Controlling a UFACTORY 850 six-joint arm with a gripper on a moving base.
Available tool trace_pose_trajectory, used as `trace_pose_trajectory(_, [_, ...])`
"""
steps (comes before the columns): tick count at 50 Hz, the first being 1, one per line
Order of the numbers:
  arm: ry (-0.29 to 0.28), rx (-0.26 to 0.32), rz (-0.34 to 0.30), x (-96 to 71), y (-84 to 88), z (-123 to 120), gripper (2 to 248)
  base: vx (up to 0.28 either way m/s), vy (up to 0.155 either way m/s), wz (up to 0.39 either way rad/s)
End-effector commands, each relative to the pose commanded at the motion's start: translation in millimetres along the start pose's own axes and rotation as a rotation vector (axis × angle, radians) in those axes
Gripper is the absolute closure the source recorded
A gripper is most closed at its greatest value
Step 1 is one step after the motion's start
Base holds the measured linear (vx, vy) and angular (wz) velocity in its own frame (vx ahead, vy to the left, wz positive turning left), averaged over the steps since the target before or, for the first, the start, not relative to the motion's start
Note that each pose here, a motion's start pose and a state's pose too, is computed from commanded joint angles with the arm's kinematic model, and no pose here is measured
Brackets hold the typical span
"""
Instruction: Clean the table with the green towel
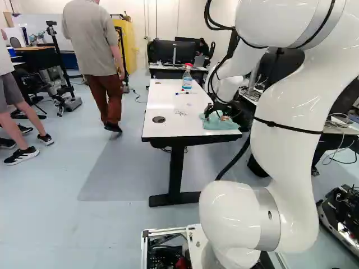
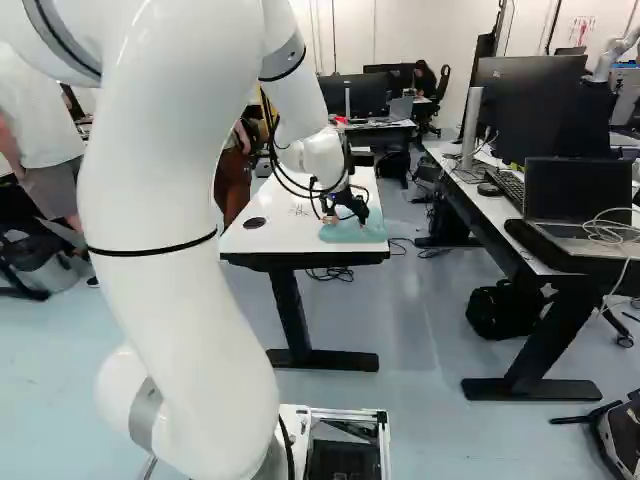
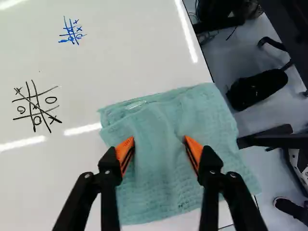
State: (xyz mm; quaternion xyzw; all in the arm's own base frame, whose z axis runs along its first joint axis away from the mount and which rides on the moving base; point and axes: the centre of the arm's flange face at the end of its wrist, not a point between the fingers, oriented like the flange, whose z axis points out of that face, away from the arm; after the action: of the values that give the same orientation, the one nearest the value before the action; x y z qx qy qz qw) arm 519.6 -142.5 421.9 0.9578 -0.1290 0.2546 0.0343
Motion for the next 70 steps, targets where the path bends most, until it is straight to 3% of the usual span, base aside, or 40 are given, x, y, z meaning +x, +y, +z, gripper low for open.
trace_pose_trajectory(1, [0.000, 0.000, 0.000, 0.0, 0.0, 0, 88, 0.000, 0.000, 0.000])
trace_pose_trajectory(2, [0.000, 0.000, 0.000, 0.0, 0.0, 0, 120, 0.000, 0.000, 0.000])
trace_pose_trajectory(7, [0.000, 0.000, 0.000, 0.0, 0.0, 0, 120, 0.000, 0.000, 0.000])
trace_pose_trajectory(8, [0.000, 0.000, 0.000, 0.0, 0.0, 0, 150, 0.000, 0.000, 0.000])
trace_pose_trajectory(12, [0.000, 0.000, 0.000, 0.0, 0.0, 0, 150, 0.000, 0.000, 0.000])
trace_pose_trajectory(13, [0.000, 0.000, 0.000, 0.0, 0.0, 0, 180, 0.000, 0.000, 0.000])
trace_pose_trajectory(17, [0.000, 0.000, 0.000, 0.0, 0.0, 0, 180, 0.000, 0.000, 0.000])
trace_pose_trajectory(18, [0.000, 0.000, 0.000, 0.1, 0.0, 0, 198, 0.000, 0.000, 0.000])
trace_pose_trajectory(57, [0.083, 0.000, 0.000, 9.3, -0.3, -48, 202, 0.000, 0.000, 0.000])
trace_pose_trajectory(70, [0.114, 0.009, -0.014, 13.7, -8.6, -64, 202, 0.000, 0.000, 0.000])
